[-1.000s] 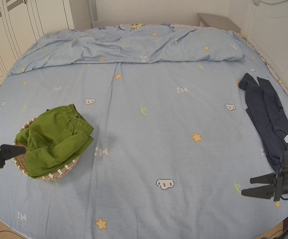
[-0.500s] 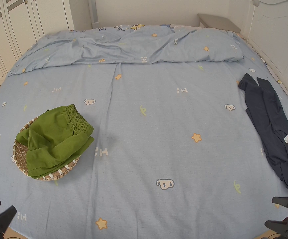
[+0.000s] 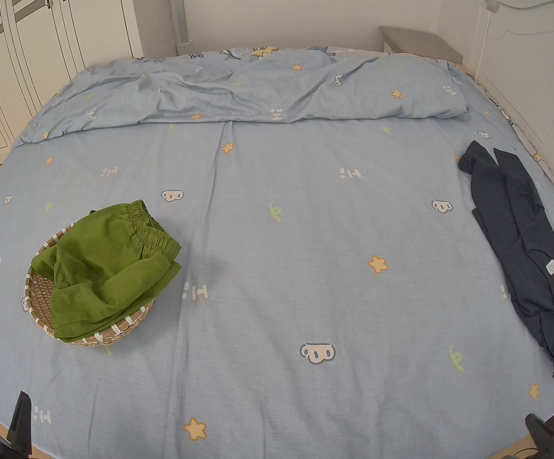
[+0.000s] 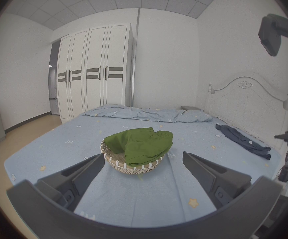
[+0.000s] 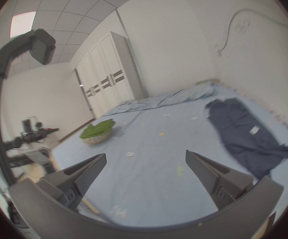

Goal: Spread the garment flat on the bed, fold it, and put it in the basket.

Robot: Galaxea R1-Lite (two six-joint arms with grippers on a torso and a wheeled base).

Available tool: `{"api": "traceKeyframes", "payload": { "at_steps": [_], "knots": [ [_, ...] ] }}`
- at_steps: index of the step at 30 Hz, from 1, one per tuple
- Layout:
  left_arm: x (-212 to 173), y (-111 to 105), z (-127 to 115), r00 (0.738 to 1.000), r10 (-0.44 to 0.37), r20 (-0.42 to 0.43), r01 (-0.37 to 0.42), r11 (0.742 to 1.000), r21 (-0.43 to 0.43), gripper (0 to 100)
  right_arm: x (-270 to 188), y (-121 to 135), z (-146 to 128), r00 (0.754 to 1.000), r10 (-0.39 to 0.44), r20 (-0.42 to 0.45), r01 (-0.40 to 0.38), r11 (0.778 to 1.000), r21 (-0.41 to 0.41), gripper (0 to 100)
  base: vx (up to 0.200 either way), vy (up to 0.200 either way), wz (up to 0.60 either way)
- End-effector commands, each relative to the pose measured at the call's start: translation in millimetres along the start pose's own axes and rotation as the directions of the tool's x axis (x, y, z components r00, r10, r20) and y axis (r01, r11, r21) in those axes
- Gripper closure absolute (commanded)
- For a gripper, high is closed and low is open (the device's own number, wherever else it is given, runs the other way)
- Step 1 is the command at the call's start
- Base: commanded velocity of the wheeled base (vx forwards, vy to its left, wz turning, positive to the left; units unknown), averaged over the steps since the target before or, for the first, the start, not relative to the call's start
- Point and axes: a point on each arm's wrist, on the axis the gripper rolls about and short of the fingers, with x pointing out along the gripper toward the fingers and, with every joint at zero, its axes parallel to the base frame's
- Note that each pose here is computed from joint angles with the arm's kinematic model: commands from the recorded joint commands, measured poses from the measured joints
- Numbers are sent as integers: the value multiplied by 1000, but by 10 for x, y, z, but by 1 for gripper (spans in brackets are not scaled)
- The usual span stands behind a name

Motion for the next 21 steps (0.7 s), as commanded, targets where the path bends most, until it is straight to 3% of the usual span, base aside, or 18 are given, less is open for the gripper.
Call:
{"api": "traceKeyframes", "payload": {
  "at_steps": [1, 5, 21],
  "knots": [
    [33, 26, -295, 996, 46, -79, -40, 997, 72, 0, -24, -99, -152, 885, -443, 143, 461, 876, -139, 0, 0, 0, 0],
    [35, 25, -298, 996, 43, -81, -37, 997, 71, 0, -23, -105, -180, 885, -451, 116, 462, 882, -94, 0, 0, 0, 0],
    [34, 25, -298, 996, 44, -80, -38, 997, 73, 0, -26, -102, -180, 887, -446, 121, 457, 886, -80, 0, 0, 0, 0]
  ]
}}
